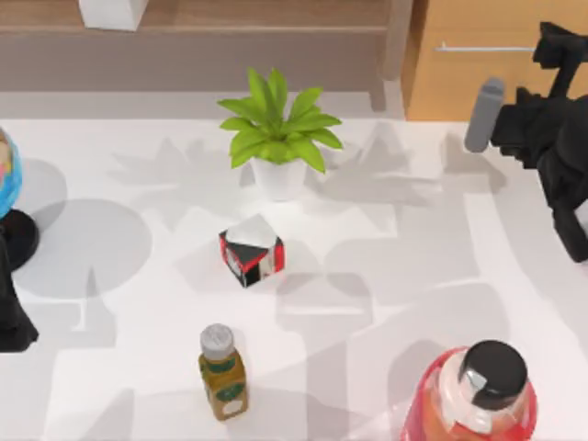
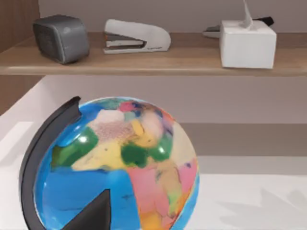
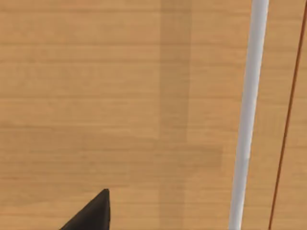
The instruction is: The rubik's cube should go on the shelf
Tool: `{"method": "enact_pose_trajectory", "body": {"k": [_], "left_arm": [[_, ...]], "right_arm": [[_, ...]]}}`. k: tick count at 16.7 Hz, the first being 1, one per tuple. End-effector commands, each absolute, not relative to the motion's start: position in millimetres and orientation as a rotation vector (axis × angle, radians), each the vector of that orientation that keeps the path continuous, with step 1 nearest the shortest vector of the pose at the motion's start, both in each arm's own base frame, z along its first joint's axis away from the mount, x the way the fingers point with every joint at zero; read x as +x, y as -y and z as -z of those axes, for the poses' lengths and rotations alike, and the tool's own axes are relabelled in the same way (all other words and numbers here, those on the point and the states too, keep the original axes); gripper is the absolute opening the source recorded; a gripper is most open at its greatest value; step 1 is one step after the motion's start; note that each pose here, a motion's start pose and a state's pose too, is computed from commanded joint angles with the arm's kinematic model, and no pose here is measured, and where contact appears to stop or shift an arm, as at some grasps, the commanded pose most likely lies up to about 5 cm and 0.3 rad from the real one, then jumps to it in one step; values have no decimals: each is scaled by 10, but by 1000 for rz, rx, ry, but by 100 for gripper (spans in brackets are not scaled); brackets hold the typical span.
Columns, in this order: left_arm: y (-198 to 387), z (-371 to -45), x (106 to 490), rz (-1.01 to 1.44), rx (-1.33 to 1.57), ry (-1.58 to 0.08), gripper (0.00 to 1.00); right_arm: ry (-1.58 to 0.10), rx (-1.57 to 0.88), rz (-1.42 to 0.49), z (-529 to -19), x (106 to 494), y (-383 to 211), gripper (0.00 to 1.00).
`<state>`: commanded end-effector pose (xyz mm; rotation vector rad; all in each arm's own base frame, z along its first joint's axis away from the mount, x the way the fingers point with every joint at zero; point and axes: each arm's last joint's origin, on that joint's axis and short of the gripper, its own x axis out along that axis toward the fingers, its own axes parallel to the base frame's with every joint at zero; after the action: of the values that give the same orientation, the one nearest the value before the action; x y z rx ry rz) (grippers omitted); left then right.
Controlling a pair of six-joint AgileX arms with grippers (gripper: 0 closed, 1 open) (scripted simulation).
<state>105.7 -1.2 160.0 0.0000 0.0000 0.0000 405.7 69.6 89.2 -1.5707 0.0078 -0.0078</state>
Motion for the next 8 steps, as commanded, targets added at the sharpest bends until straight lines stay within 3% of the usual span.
{"method": "enact_pose_trajectory", "body": {"k": [8], "left_arm": [[12, -1600, 1057, 0, 0, 0, 100]], "right_arm": [[-8, -1571, 8, -892, 4257, -692, 100]]}}
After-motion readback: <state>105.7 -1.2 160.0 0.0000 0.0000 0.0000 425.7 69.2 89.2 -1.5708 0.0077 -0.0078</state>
